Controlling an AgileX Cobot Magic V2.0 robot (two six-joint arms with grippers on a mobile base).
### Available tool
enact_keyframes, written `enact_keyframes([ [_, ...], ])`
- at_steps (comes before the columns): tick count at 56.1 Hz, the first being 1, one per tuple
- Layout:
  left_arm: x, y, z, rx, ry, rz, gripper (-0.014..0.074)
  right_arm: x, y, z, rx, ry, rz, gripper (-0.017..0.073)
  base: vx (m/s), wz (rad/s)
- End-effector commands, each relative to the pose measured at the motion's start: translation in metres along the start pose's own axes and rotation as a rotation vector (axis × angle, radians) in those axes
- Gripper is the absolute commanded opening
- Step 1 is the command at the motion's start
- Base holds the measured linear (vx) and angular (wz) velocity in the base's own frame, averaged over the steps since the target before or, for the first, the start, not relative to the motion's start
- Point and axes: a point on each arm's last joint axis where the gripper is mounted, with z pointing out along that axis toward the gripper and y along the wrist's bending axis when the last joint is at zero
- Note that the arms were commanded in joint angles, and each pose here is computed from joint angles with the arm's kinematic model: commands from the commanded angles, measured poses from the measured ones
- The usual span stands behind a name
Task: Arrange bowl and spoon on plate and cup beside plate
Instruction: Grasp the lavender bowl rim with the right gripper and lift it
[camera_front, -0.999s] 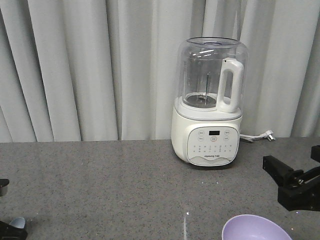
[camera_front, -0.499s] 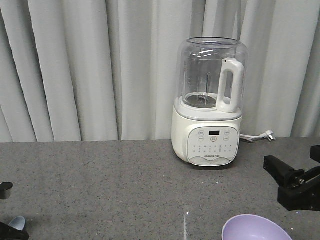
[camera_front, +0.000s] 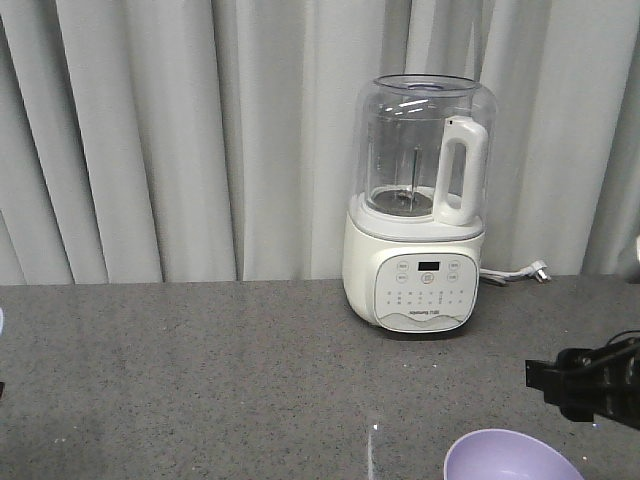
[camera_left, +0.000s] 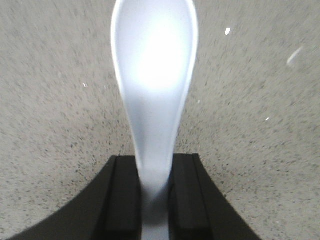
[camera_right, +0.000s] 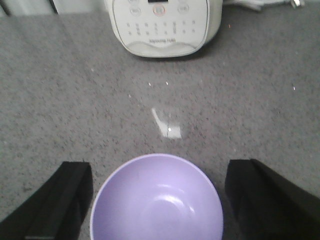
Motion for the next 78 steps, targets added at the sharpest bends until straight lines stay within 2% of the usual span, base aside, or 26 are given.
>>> enact_keyframes([
  [1, -0.008, -0.004, -0.032, 0.009, -0.151, -0.001, -0.0003, -0.022, -0.002, 0.002, 0.05, 0.044, -0.028, 0.0548, 0.0, 0.0],
  [9, -0.005, -0.005, -0.047, 0.01, -0.183, 0.003, -0.0003, -0.032, -0.008, 0.024, 0.153, 0.209, -0.108, 0.0533, 0.0, 0.0],
  [13, -0.004, -0.005, -0.048, 0.011, -0.177, 0.003, -0.0003, -0.032, -0.019, 0.036, 0.226, 0.283, -0.127, 0.0533, 0.0, 0.0],
  [17, -0.003, -0.005, -0.048, 0.012, -0.17, 0.003, -0.0001, -0.027, -0.035, 0.048, 0.285, 0.369, -0.107, 0.0533, 0.0, 0.0],
  [20, -0.003, -0.005, -0.048, 0.012, -0.169, 0.003, 0.0, -0.022, -0.048, 0.057, 0.306, 0.434, -0.07, 0.0533, 0.0, 0.0],
  [26, -0.004, -0.006, -0.048, 0.013, -0.174, 0.002, 0.0, -0.016, -0.055, 0.071, 0.225, 0.492, -0.017, 0.0532, 0.0, 0.0],
  [29, -0.004, -0.005, -0.048, 0.011, -0.175, 0.003, 0.0, -0.016, -0.053, 0.078, 0.155, 0.483, 0.008, 0.0532, 0.0, 0.0],
  [34, -0.004, -0.005, -0.048, 0.011, -0.175, 0.003, 0.0, -0.017, -0.048, 0.089, 0.089, 0.462, 0.021, 0.0532, 0.0, 0.0],
  [40, -0.004, -0.005, -0.048, 0.011, -0.175, 0.003, 0.0, -0.014, -0.047, 0.104, 0.071, 0.478, 0.04, 0.0532, 0.0, 0.0],
  [54, -0.004, -0.005, -0.048, 0.011, -0.175, 0.003, 0.0, 0.005, -0.053, 0.145, 0.07, 0.603, 0.041, 0.0509, 0.0, 0.0],
  [57, -0.004, -0.005, -0.048, 0.011, -0.175, 0.003, 0.0, 0.008, -0.054, 0.15, 0.065, 0.617, 0.033, 0.0477, 0.0, 0.0],
  [61, -0.004, -0.005, -0.048, 0.011, -0.175, 0.003, 0.0, 0.01, -0.054, 0.154, 0.062, 0.627, 0.024, 0.0386, 0.0, 0.0],
  [70, -0.004, -0.005, -0.048, 0.011, -0.176, 0.003, 0.0, 0.008, -0.054, 0.153, 0.055, 0.613, -0.003, 0.0005, 0.0, 0.0],
  [71, -0.004, -0.005, -0.048, 0.011, -0.175, 0.003, 0.0, 0.008, -0.054, 0.152, 0.053, 0.611, -0.009, -0.0016, 0.0, 0.0],
  [78, -0.003, -0.005, -0.048, 0.01, -0.174, 0.004, 0.0, 0.004, -0.053, 0.144, 0.038, 0.596, -0.042, -0.0014, 0.0, 0.0],
])
